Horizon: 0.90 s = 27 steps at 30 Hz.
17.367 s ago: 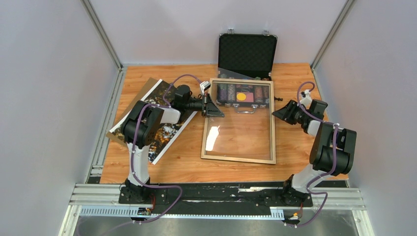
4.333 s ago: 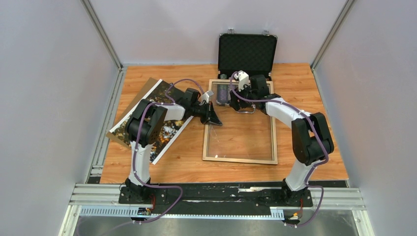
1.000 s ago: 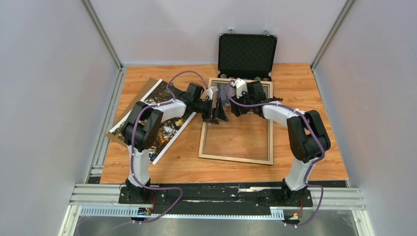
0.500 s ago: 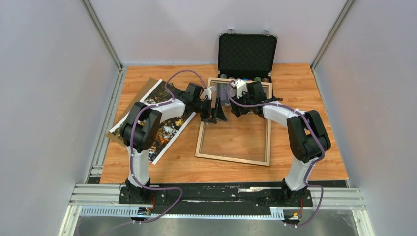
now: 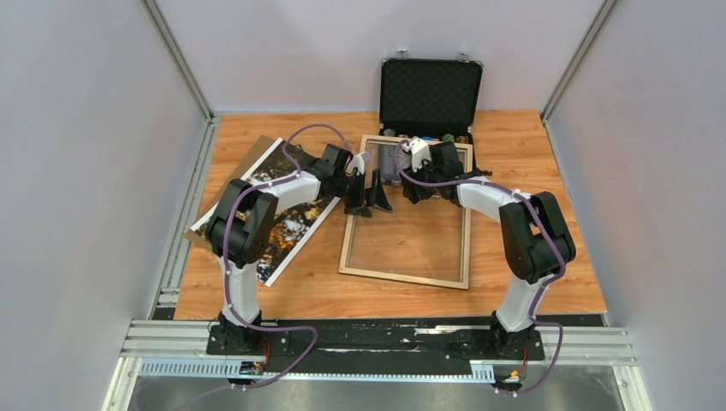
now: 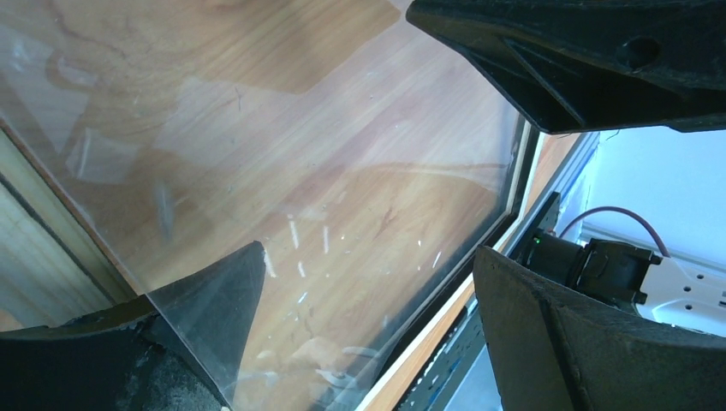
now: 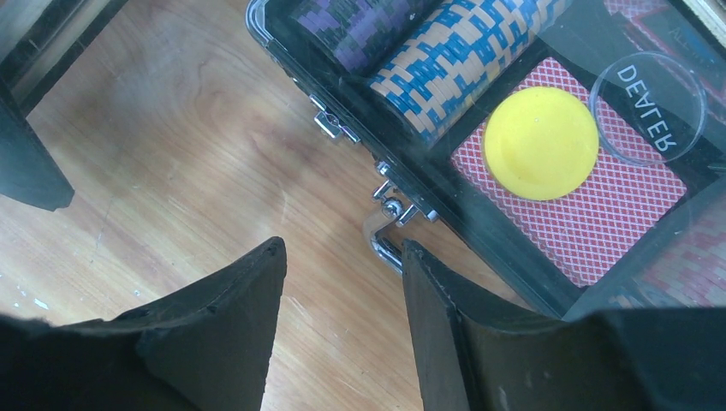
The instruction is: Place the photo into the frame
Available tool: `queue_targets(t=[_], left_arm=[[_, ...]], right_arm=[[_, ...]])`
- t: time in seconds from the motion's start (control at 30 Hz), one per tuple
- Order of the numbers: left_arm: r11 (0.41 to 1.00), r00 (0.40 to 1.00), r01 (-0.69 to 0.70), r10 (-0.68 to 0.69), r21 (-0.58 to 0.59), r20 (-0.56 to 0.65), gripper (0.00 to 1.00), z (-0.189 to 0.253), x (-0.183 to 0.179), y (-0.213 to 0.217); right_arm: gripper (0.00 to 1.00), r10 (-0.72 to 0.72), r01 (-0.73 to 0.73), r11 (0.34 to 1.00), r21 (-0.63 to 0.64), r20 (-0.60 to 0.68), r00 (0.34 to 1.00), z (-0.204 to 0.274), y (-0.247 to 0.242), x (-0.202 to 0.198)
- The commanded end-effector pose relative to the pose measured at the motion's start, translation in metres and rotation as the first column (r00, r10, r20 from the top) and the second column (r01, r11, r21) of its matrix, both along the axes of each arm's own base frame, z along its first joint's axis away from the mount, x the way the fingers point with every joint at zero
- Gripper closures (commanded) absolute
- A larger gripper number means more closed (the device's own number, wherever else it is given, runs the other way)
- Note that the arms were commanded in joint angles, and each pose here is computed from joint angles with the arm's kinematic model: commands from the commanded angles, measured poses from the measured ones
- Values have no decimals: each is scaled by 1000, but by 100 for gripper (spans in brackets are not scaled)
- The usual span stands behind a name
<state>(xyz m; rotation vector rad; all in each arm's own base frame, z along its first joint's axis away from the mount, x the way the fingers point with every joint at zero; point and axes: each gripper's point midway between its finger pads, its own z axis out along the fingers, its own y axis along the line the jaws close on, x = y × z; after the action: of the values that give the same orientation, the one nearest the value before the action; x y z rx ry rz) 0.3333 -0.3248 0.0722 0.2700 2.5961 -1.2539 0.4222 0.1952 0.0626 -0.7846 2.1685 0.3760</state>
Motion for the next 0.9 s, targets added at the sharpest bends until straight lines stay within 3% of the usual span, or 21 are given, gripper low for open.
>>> queue_targets(t=[0.0, 0.87], left_arm=[[998, 999, -38, 38, 46, 1, 0, 10, -1, 12], [967, 985, -122, 89, 226, 150, 0, 28, 13, 46]], right_arm=[[46, -21, 21, 999, -33, -4, 1000, -8, -9, 3], [46, -23, 23, 999, -39, -8, 1000, -9, -9, 4]])
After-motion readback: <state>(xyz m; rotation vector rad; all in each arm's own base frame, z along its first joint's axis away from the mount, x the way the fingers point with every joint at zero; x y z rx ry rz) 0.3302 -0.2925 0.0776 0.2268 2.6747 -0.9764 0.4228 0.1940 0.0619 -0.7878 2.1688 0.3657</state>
